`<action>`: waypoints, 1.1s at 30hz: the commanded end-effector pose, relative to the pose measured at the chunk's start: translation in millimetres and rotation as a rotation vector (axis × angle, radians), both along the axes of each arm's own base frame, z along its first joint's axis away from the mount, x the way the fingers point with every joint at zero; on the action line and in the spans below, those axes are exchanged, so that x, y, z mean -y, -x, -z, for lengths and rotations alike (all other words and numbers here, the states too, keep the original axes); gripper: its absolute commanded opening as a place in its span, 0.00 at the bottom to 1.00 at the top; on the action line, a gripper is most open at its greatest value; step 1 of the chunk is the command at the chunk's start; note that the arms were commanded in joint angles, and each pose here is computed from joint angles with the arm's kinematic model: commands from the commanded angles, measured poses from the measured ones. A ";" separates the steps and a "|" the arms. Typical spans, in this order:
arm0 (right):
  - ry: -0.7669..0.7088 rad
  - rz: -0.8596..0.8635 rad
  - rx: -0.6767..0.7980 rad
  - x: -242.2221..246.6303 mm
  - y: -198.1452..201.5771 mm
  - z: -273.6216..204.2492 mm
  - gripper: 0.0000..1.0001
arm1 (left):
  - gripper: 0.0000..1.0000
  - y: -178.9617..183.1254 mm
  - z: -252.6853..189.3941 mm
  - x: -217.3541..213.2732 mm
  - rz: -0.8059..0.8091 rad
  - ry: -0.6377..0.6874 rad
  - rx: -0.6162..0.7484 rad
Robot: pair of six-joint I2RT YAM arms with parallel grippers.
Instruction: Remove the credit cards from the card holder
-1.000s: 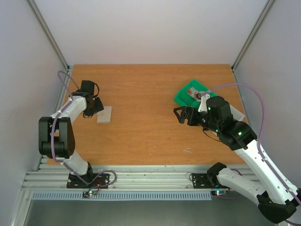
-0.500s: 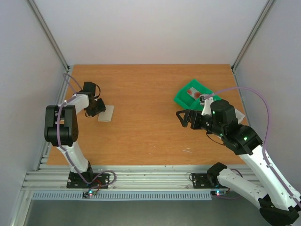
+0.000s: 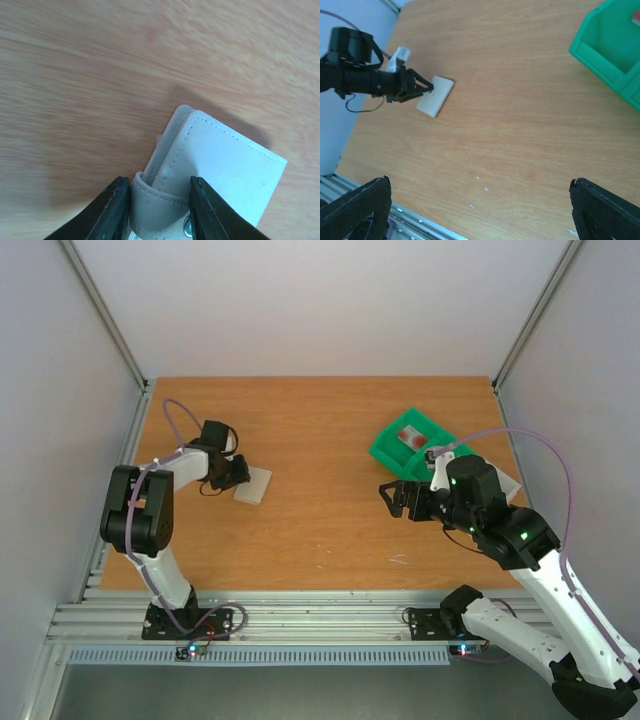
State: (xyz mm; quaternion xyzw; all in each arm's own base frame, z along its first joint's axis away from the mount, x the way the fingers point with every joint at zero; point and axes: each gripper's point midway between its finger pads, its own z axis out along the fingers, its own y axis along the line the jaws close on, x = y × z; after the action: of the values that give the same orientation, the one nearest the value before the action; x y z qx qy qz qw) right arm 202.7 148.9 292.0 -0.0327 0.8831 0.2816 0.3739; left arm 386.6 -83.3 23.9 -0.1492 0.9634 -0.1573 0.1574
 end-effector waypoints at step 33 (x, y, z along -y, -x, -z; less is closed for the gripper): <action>-0.170 -0.110 -0.386 -102.4 -66.5 162.7 0.35 | 0.37 113.2 -12.2 125.6 0.135 0.478 -0.099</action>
State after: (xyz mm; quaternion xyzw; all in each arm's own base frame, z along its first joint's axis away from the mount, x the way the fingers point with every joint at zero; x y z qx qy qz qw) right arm 249.8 226.1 136.5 0.0063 0.9271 0.3270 0.1833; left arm 273.4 -208.6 33.8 -0.1263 0.9155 -0.3784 0.0526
